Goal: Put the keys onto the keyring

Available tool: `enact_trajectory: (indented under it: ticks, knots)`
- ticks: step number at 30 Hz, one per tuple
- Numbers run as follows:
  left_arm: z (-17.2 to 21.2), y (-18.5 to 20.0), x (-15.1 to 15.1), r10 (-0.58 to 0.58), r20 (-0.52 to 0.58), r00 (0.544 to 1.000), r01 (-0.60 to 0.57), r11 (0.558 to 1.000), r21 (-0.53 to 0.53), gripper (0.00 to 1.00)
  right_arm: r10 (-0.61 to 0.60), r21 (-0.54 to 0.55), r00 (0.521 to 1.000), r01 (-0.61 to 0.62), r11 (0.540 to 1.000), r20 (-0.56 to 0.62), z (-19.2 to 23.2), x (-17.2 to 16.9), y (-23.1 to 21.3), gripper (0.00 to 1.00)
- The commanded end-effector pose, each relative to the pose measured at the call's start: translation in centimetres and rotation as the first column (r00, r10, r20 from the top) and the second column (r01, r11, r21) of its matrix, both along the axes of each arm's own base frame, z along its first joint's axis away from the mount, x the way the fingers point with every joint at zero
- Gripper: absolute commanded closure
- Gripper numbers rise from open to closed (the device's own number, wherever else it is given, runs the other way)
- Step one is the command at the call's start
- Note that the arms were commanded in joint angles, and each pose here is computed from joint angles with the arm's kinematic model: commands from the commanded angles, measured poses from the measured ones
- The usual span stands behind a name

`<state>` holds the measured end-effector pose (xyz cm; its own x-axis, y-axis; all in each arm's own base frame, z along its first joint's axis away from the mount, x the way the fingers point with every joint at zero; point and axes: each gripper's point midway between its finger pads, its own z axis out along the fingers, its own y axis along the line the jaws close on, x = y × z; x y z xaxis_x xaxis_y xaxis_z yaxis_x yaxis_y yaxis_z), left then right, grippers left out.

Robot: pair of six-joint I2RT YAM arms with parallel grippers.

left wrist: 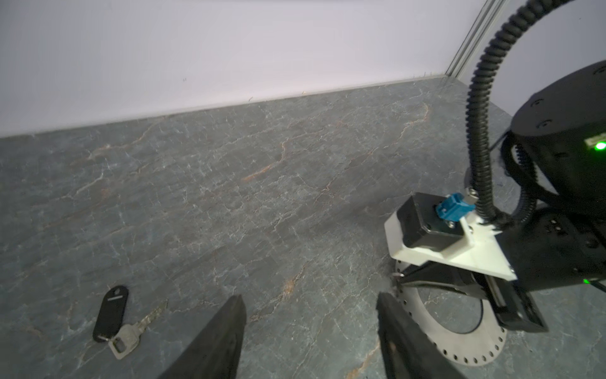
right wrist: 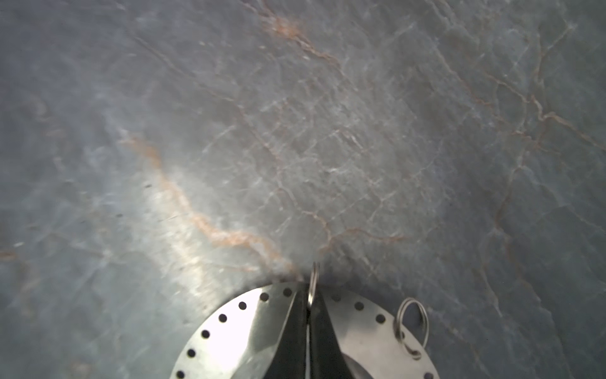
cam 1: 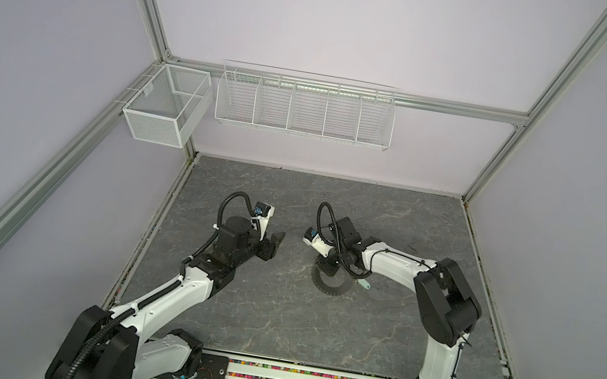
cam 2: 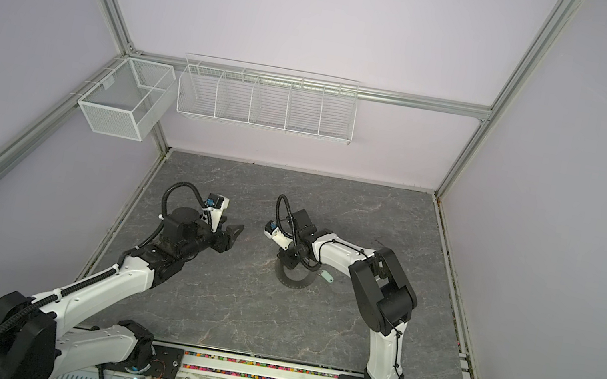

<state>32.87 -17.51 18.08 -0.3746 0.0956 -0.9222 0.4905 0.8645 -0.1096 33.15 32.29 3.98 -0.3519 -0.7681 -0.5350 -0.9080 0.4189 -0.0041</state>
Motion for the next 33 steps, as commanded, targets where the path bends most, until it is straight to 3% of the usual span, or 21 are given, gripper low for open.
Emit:
enact_trajectory:
  ticks: [1, 7, 11, 17, 24, 28, 33]
  knots:
    - [0.9, -0.4, -0.7, -0.068, 0.097, 0.993, 0.067, 0.998, 0.016, 0.38, 0.103, 0.108, 0.994, -0.105, 0.989, 0.019, 3.4, -1.7, 0.7, 0.93]
    - [1.0, -2.4, -3.0, -0.264, 0.2, 0.944, 0.253, 0.964, 0.076, 0.5, 0.264, 0.211, 0.964, -0.266, 0.941, 0.036, 7.2, -5.2, 0.5, 0.93]
    - [0.1, -4.1, -4.6, -0.399, 0.213, 0.892, 0.366, 0.913, 0.181, 0.6, 0.336, 0.228, 0.941, -0.336, 0.914, 0.037, 8.9, -6.8, 0.2, 0.93]
    - [1.0, -7.4, -8.4, -0.602, 0.305, 0.738, 0.524, 0.796, 0.303, 0.61, 0.437, 0.27, 0.893, -0.449, 0.851, 0.109, 11.0, -9.3, -0.2, 0.93]
    - [2.1, -8.9, -10.5, -0.688, 0.366, 0.626, 0.576, 0.725, 0.377, 0.62, 0.469, 0.27, 0.859, -0.51, 0.817, 0.205, 12.3, -10.7, -0.9, 0.93]
    - [1.4, -9.9, -11.7, -0.756, 0.329, 0.566, 0.619, 0.653, 0.437, 0.61, 0.485, 0.262, 0.845, -0.532, 0.805, 0.225, 12.6, -11.4, -1.4, 0.93]
    - [0.7, -10.9, -12.3, -0.795, 0.283, 0.536, 0.636, 0.601, 0.484, 0.61, 0.499, 0.274, 0.839, -0.543, 0.793, 0.219, 13.1, -11.8, -1.4, 0.93]
